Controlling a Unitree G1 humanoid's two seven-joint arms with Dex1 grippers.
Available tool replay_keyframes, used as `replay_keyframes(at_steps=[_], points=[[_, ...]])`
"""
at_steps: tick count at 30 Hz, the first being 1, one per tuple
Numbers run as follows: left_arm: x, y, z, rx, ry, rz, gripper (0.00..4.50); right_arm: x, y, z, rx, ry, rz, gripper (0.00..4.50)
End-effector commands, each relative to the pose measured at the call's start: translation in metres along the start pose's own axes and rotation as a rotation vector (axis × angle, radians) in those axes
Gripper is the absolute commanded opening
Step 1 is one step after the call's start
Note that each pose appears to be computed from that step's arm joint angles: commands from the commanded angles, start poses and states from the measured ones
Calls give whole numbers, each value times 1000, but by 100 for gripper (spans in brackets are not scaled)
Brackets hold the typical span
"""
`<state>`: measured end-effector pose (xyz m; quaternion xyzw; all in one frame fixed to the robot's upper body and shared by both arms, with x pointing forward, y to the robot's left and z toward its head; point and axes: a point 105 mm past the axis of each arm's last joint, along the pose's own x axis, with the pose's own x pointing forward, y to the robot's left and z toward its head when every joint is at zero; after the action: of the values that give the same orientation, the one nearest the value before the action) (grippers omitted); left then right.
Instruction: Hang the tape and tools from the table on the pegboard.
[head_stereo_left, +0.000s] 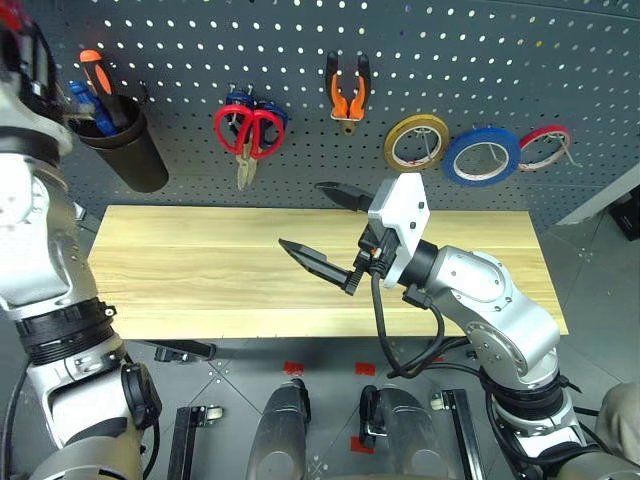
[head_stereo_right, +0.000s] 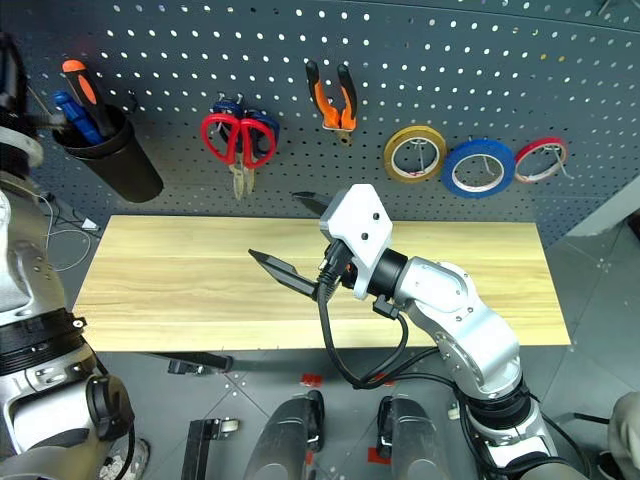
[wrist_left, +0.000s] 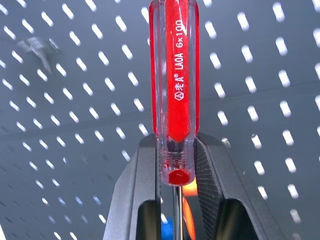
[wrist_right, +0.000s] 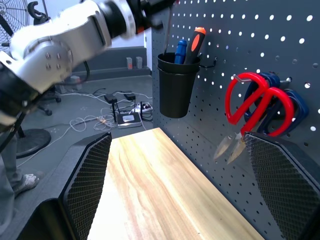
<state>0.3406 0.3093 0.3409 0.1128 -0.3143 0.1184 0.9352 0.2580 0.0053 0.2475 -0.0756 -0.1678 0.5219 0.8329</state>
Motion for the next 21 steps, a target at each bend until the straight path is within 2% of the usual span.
replay_keyframes(at_steps=[1,4,8,12,14,17,19,21], points=[[-1,-1,6,3,-57,6,187,0,4,14,-28,-60,15,450],[-2,-11,8,-27,-75,-11,279,1,5,15,-27,-62,17,450],[-19,-17,15,-30,-72,-15,404,-2,3,13,-32,-57,1,450],[-48,-57,-16,-81,138,-185,404,-6,-2,7,4,-51,-33,450],[-61,-62,-32,-115,238,-169,404,-9,-3,0,14,-33,-49,450],[-85,-70,-66,-164,458,-179,404,-16,-9,-16,23,10,-94,450],[-102,-75,-80,-110,547,-217,404,-24,-25,-39,27,61,-214,450],[-113,-74,-89,-98,576,-223,404,-34,-42,-65,40,102,-354,450]])
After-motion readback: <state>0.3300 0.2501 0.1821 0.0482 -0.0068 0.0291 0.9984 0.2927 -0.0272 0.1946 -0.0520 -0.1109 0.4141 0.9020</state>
